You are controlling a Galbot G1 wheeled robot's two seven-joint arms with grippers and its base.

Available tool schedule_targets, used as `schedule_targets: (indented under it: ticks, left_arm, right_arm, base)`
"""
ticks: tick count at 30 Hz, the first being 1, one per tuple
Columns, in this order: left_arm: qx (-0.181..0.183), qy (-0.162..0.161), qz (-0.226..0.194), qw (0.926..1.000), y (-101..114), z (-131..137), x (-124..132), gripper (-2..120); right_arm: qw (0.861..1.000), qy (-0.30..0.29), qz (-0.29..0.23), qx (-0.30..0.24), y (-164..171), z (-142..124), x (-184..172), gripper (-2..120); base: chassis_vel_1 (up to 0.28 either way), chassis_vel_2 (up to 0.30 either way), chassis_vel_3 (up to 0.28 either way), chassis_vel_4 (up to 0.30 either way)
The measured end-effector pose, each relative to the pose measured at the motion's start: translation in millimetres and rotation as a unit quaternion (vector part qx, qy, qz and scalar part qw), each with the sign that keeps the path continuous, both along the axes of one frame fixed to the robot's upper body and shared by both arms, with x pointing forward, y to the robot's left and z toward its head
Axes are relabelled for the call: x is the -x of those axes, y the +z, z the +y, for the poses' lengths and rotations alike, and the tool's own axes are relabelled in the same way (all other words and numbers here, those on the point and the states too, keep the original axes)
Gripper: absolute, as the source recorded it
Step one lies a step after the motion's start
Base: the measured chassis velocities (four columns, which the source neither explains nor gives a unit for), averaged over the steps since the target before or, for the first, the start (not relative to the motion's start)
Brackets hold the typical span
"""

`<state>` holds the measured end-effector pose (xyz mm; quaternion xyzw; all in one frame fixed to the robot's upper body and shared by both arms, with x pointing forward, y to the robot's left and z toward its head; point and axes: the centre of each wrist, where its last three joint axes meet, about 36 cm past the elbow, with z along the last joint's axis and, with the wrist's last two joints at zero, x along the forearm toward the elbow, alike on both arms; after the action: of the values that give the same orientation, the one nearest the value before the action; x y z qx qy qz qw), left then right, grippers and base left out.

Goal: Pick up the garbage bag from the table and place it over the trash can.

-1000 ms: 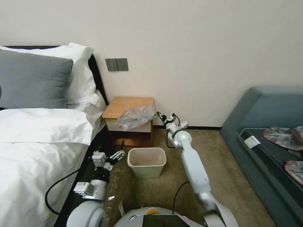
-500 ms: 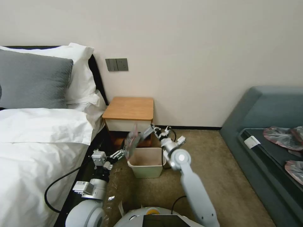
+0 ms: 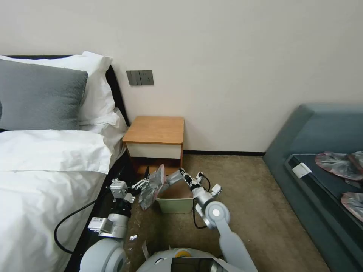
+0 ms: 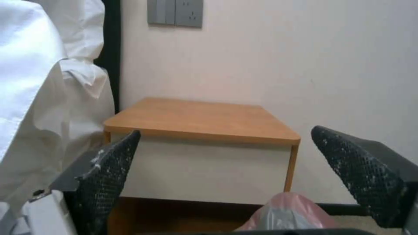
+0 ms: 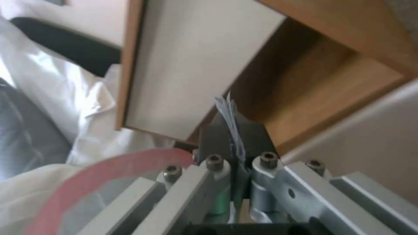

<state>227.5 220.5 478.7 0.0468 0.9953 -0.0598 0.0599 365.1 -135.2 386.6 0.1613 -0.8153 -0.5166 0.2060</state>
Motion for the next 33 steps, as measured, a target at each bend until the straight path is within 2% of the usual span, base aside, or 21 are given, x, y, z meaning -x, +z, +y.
schedule_targets:
  ticks: [4, 6, 9, 12, 14, 17, 18, 20, 21, 28, 29, 31, 33]
  left_arm:
    - [0.0, 0.001, -0.002, 1.0, 0, 0, 0, 100]
    - [0.0, 0.001, -0.002, 1.0, 0, 0, 0, 100]
    - [0.001, 0.002, -0.002, 1.0, 0, 0, -1, 100]
    - [-0.001, 0.005, 0.0, 1.0, -2, 0, -1, 100]
    - [-0.001, 0.006, 0.0, 1.0, -3, 0, -1, 100]
    - [-0.004, 0.012, 0.001, 0.9999, -4, -1, -3, 100]
    - [-0.004, 0.012, 0.001, 0.9999, -4, -1, -3, 100]
    - [-0.005, 0.013, 0.004, 0.9999, -5, -2, -4, 100]
    - [-0.005, 0.013, 0.004, 0.9999, -5, -2, -4, 100]
    - [-0.013, 0.009, 0.017, 0.9997, -11, -2, -6, 100]
    - [-0.013, 0.009, 0.017, 0.9997, -11, -2, -6, 100]
    - [-0.019, 0.01, 0.024, 0.9995, -13, -2, -7, 100]
    - [-0.022, 0.012, 0.032, 0.9992, -14, -2, -7, 100]
  right_arm:
    - [1.0, -0.004, 0.002, 0.018, -8, -4, 6, 1]
    - [1.0, -0.007, 0.002, 0.025, -10, -7, 9, 11]
    - [1.0, -0.01, 0.001, 0.025, -10, -10, 13, 18]
    - [0.999, -0.017, 0.001, 0.03, -8, -17, 18, 33]
    - [0.999, -0.018, -0.001, 0.036, -7, -19, 20, 36]
    - [0.999, -0.016, -0.007, 0.051, -4, -28, 27, 51]
    - [0.999, -0.016, -0.007, 0.051, -4, -28, 27, 51]
    - [0.998, -0.017, -0.012, 0.056, 1, -34, 30, 60]
    - [0.998, -0.017, -0.012, 0.056, 1, -34, 30, 60]
    - [0.998, -0.024, -0.024, 0.06, 12, -39, 35, 91]
    - [0.998, -0.024, -0.024, 0.06, 12, -39, 35, 91]
    - [0.997, -0.026, -0.026, 0.063, 12, -38, 36, 98]
    - [0.997, -0.027, -0.026, 0.062, 13, -37, 36, 99]
  base:
    - [0.0, 0.0, 0.0, 0.0]
    - [0.0, 0.0, 0.0, 0.0]
    - [0.0, 0.0, 0.0, 0.0]
    - [0.0, 0.0, 0.0, 0.0]
    - [0.0, 0.0, 0.0, 0.0]
    - [0.0, 0.0, 0.0, 0.0]
    - [0.0, 0.0, 0.0, 0.0]
    - [0.0, 0.0, 0.0, 0.0]
    - [0.0, 0.0, 0.0, 0.0]
    - [0.0, 0.0, 0.0, 0.0]
    - [0.0, 0.0, 0.0, 0.0]
    - [0.0, 0.0, 0.0, 0.0]
    - [0.0, 0.0, 0.0, 0.0]
